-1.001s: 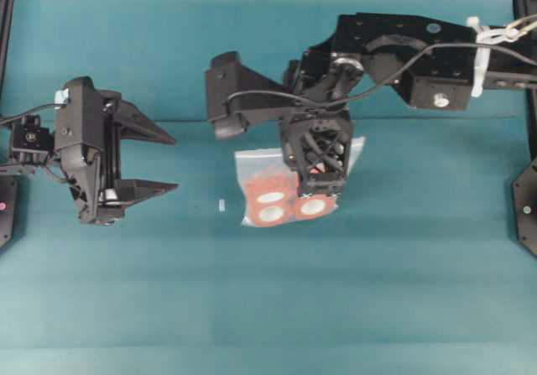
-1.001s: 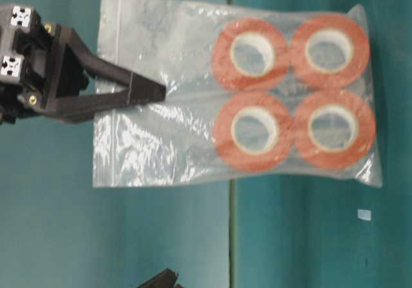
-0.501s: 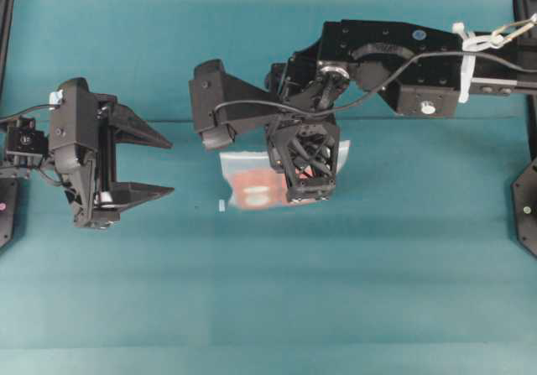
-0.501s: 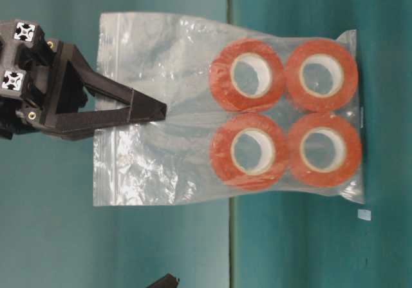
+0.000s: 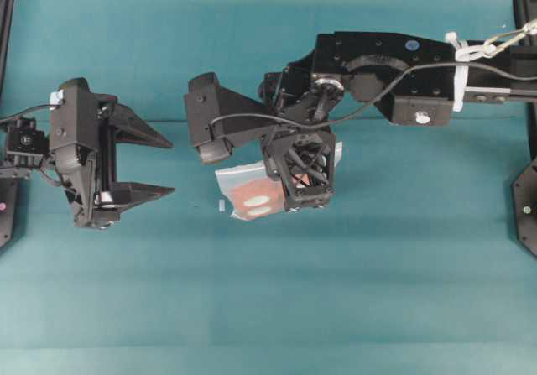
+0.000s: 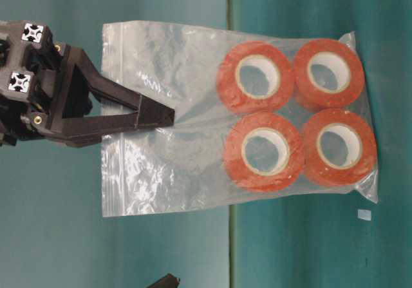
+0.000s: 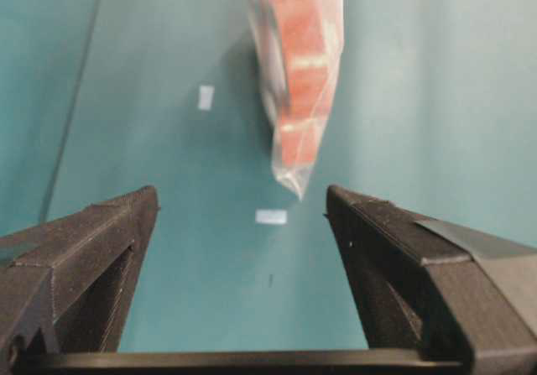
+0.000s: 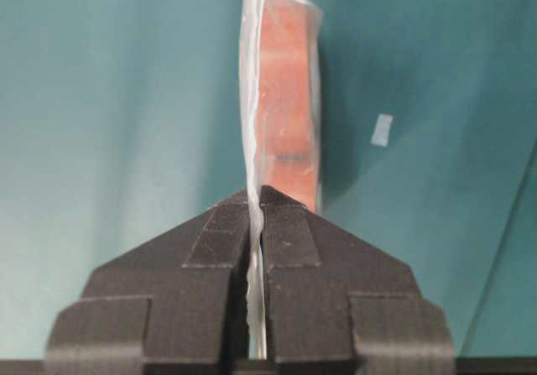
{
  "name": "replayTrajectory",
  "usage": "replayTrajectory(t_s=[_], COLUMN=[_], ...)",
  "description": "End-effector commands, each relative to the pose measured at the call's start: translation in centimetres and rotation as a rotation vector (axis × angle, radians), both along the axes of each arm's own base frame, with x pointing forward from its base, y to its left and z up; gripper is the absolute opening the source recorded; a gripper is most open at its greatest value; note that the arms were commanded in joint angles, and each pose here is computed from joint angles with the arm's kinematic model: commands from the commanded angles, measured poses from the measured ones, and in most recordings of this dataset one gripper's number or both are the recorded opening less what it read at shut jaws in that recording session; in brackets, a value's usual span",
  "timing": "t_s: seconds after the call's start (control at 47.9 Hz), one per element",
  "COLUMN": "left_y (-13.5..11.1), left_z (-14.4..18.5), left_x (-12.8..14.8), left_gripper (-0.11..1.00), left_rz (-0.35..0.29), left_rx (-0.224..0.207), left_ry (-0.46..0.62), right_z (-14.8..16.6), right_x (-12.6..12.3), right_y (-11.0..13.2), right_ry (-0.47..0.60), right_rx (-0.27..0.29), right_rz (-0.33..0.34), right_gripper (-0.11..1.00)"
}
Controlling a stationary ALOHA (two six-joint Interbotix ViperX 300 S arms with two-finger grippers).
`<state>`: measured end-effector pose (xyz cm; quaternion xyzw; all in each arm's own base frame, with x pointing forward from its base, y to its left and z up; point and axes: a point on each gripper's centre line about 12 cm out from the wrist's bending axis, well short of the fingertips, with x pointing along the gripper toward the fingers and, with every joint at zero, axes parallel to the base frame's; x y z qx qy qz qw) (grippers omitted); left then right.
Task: Hand over the clear zip bag and make it stand upright.
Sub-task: 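Hold the bag hanging vertically toward the open left gripper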
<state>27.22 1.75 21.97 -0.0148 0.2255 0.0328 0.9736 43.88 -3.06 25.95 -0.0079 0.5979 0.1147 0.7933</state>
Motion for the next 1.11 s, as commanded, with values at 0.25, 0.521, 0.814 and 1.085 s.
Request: replayTrajectory(t_s=[0.25,0.521,0.814,1.085], left_y=[0.0,0.0,0.0,0.0], left_z=[0.5,0.5,0.5,0.6], left_x=[0.2,0.2,0.2,0.2], left_gripper=[0.90,0.90,0.90,0.90], left_rz=[-0.001,-0.002,0.000,-0.001], left_rx=[0.000,0.001,0.001,0.000], left_ry=[-0.017,-0.018,-0.018,-0.022], right_z=[1.3,1.4,1.9,2.4], right_x=[-0.1,-0.5,-0.8,-1.1], right_y=[-1.1,-1.1,-1.1,-1.1], right_ry=[-0.029,-0.035,-0.066,-0.078], right_rx=[-0.001,0.006,0.016,0.023], right_rz=[-0.089,-0.119,-0.174,-0.188], right_gripper=[0.03,0.03,0.03,0.03])
